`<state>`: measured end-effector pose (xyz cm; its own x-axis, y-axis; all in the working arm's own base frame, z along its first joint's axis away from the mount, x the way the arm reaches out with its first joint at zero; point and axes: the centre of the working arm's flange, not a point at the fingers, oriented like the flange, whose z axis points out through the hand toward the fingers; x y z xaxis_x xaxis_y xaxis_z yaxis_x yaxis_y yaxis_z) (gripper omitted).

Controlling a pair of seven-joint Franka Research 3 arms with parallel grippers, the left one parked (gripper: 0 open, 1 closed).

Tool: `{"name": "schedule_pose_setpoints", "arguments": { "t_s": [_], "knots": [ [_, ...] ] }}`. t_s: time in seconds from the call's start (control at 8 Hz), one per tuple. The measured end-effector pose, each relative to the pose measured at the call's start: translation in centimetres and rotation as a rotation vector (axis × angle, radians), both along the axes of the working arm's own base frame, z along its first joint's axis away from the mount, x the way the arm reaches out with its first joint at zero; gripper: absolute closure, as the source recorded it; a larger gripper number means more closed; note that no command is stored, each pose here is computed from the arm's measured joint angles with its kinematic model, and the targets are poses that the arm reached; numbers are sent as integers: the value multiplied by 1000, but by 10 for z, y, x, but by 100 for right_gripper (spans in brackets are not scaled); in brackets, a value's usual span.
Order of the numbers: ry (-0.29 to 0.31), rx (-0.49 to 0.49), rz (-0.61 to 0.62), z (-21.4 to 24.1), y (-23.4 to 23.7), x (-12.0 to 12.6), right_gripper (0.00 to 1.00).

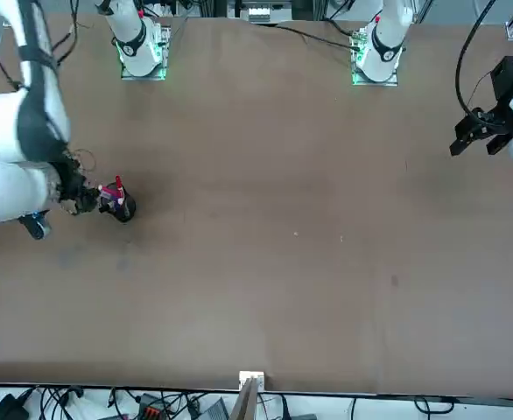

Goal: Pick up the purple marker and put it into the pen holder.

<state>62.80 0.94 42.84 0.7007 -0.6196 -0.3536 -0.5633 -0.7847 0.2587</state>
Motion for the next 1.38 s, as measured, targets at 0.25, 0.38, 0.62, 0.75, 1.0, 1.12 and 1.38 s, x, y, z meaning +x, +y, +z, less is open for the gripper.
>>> {"name": "schedule_pose_setpoints", "arguments": {
  "t_s": [0.25, 0.38, 0.62, 0.75, 1.0, 1.12, 1.38],
  "knots": [
    [-41, 187, 221, 12, -29, 3, 0],
    [-90, 223, 303, 30, -29, 7, 0],
    [-212, 253, 481, 91, -10, 3, 0],
    [-277, 265, 613, 119, 6, -5, 0],
    [-419, 219, 753, 146, 31, -31, 0],
    [-455, 191, 759, 145, 34, -50, 0],
    [-450, 171, 713, 134, 22, -82, 0]
  ]
}}
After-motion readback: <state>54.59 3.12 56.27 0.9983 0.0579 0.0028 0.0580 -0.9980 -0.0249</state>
